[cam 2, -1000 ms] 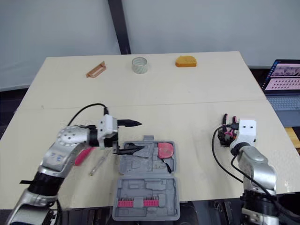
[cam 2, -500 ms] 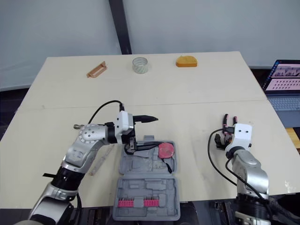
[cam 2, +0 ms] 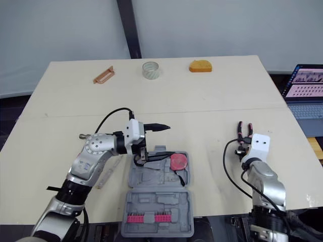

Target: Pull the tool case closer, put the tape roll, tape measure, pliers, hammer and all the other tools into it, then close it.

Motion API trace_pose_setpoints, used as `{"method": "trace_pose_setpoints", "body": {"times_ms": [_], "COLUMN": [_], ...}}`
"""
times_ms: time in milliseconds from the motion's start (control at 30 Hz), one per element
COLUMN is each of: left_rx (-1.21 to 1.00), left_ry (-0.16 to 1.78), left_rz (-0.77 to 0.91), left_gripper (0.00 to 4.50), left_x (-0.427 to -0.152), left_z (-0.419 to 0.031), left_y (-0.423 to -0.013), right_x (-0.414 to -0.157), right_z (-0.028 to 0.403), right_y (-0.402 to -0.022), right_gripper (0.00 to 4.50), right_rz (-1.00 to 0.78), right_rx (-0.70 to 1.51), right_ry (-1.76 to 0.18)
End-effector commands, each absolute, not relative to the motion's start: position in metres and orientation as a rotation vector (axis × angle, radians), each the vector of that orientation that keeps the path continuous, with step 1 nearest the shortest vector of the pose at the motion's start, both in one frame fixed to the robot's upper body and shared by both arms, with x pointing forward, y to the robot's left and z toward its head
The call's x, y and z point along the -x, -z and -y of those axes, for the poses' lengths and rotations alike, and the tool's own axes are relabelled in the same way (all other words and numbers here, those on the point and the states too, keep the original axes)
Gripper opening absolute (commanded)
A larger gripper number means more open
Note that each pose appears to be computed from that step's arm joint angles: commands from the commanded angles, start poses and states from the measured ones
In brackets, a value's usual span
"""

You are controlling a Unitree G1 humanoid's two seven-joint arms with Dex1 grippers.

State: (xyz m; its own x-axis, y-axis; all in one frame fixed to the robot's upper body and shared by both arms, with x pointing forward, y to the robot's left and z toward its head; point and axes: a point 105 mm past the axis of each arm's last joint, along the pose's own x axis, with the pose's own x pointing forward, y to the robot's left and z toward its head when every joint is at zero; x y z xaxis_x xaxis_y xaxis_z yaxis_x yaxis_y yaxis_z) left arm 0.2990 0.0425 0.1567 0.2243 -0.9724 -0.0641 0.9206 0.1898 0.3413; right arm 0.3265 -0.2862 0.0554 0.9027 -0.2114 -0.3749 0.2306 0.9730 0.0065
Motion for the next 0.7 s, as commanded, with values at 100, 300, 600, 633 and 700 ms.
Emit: {"method": "trace_pose_setpoints", "body": {"times_ms": [100, 300, 600, 633, 700], "left_rx": [-0.363, -0.369, -0.477, -0.488, -0.509], "left_ry": [1.349, 1.348, 1.304, 1.296, 1.278], "left_rz": [0.237, 0.229, 0.084, 0.062, 0.019], "left_gripper": [4.5, 4.5, 4.5, 4.5, 4.5], "left_x": [-0.296, -0.296, -0.288, -0.286, -0.28], "left_z": [-0.039, -0.042, -0.108, -0.117, -0.136], "left_y": [-0.168, -0.165, -0.145, -0.142, -0.138], "right_x": [-0.323, -0.323, -0.313, -0.308, -0.297], "right_z": [0.297, 0.291, 0.216, 0.206, 0.185], "right_y": [-0.052, -0.061, -0.122, -0.124, -0.132], "right_gripper": [0.97, 0.97, 0.97, 0.97, 0.97], "right_rz": [-0.377, -0.333, -0.218, -0.22, -0.227], "right_rx": [-0.051, -0.014, 0.309, 0.351, 0.401], "right_ry": [0.286, 0.207, -0.51, -0.609, -0.788]}}
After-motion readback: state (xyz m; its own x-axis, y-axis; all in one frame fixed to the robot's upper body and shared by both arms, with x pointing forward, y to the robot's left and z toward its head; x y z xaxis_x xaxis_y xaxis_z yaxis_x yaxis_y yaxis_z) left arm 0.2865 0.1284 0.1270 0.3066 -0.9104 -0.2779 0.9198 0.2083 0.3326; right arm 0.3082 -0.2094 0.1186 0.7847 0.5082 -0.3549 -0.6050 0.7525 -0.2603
